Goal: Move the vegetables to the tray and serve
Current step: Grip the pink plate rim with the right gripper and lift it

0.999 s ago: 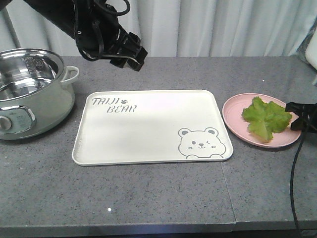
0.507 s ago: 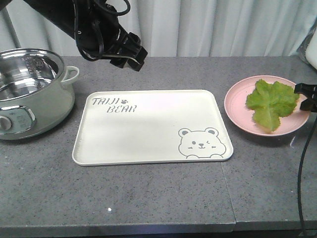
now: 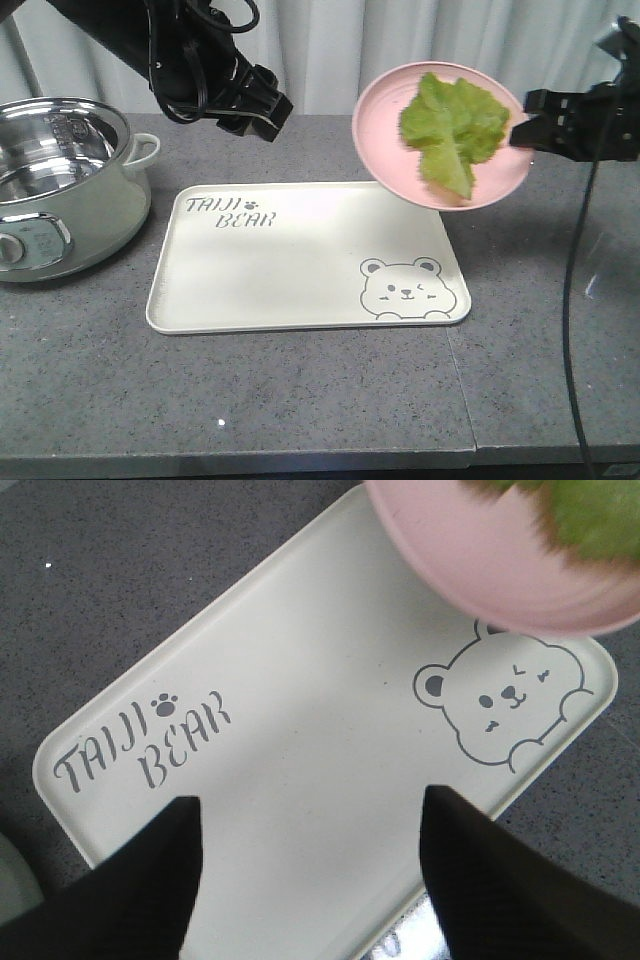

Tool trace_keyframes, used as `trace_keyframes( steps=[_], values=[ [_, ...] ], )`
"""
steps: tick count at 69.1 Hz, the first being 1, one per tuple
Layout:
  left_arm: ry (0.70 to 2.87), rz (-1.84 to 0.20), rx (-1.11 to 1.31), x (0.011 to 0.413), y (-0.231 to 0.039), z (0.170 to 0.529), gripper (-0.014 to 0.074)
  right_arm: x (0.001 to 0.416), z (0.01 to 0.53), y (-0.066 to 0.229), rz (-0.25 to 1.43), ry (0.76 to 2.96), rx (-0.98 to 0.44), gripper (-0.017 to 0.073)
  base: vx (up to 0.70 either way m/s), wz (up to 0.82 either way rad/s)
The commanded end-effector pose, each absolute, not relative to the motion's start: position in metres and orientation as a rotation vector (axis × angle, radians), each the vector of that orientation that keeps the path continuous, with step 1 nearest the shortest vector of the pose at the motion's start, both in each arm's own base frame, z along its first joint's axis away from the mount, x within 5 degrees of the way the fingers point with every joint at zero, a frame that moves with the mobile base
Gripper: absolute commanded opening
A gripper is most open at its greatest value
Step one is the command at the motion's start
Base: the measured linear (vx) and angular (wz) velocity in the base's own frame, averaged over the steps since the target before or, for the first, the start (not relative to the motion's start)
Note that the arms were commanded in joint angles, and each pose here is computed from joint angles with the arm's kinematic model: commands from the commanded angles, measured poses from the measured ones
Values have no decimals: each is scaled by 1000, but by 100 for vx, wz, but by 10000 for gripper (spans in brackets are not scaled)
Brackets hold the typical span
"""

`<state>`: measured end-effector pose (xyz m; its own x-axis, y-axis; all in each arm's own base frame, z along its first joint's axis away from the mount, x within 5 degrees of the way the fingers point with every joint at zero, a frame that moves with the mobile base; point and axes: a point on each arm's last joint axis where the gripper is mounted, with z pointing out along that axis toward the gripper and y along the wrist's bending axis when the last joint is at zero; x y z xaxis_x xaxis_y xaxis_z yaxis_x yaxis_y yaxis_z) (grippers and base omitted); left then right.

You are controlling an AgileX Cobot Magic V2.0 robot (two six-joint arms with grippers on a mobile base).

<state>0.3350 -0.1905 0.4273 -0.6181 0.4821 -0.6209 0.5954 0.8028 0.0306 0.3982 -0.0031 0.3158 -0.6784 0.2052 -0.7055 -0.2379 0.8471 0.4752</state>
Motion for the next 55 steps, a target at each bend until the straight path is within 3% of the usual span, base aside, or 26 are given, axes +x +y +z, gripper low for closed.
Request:
trace_keyframes(
  steps=[1,17,35,46,55],
  values=[
    [2276,-266,746,321,-184,454,444,404,338,35,732,2114,-104,-2,0,0],
    [2292,-253,696,322,-183,454,444,428,294,103,760,2189,-237,2,0,0],
    [2290,-218,693,323,-180,454,444,439,250,134,708,2291,-385,39,0,0],
    [2293,-183,672,325,-178,454,444,440,242,136,691,2314,-411,146,0,0],
    [2298,-109,617,328,-172,454,444,440,242,135,678,2314,-428,311,0,0]
  ],
)
